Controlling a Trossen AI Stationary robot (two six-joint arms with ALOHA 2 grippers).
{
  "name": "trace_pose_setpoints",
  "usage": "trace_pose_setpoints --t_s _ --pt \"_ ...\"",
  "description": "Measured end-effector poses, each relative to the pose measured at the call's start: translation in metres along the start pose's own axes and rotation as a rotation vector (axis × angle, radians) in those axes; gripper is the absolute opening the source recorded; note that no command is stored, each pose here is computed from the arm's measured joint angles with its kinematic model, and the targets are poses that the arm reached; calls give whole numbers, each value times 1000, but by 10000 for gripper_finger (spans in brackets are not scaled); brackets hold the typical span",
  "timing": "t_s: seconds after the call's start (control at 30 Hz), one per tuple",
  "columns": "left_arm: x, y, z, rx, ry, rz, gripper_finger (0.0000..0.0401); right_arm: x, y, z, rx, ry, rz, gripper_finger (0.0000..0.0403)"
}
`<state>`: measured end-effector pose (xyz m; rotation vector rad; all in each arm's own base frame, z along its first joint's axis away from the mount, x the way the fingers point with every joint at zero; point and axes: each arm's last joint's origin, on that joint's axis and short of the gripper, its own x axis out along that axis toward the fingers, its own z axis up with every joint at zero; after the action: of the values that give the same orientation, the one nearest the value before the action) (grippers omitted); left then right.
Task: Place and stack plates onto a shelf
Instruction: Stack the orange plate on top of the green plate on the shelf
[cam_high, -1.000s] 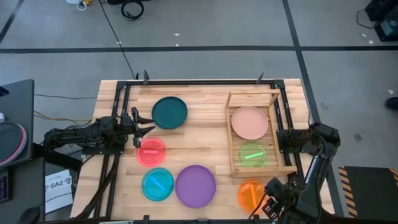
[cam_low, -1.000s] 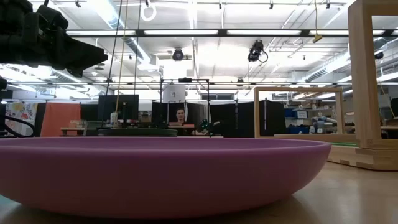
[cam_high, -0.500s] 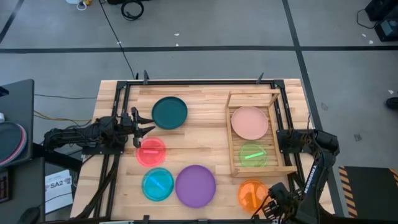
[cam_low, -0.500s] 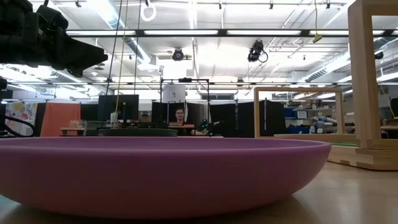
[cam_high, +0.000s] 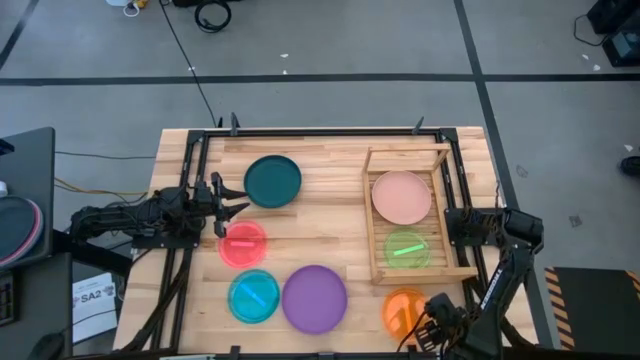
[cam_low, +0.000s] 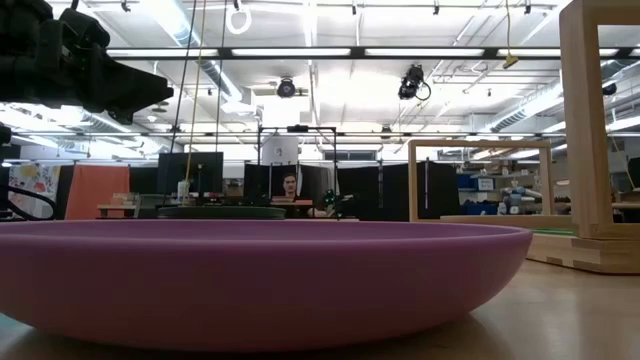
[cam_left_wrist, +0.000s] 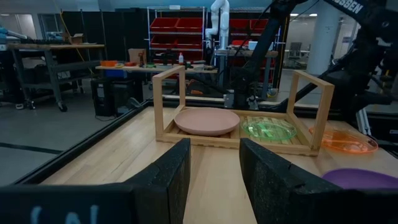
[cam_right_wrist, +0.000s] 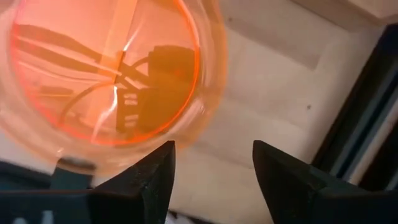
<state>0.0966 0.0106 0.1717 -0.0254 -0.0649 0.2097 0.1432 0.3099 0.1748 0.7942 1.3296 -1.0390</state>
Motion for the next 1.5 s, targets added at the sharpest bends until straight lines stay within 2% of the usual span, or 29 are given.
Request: trace_pose_setpoints --t_s 0.47,0.77,1.5 --pt "0 0 0 -1 3 0 144 44 -3 3 -7 20 77 213" --pt "0 0 0 -21 4 0 144 47 -3 4 -16 -1 129 201" --pt "0 0 0 -19 4 0 144 48 -1 4 -48 -19 159 72"
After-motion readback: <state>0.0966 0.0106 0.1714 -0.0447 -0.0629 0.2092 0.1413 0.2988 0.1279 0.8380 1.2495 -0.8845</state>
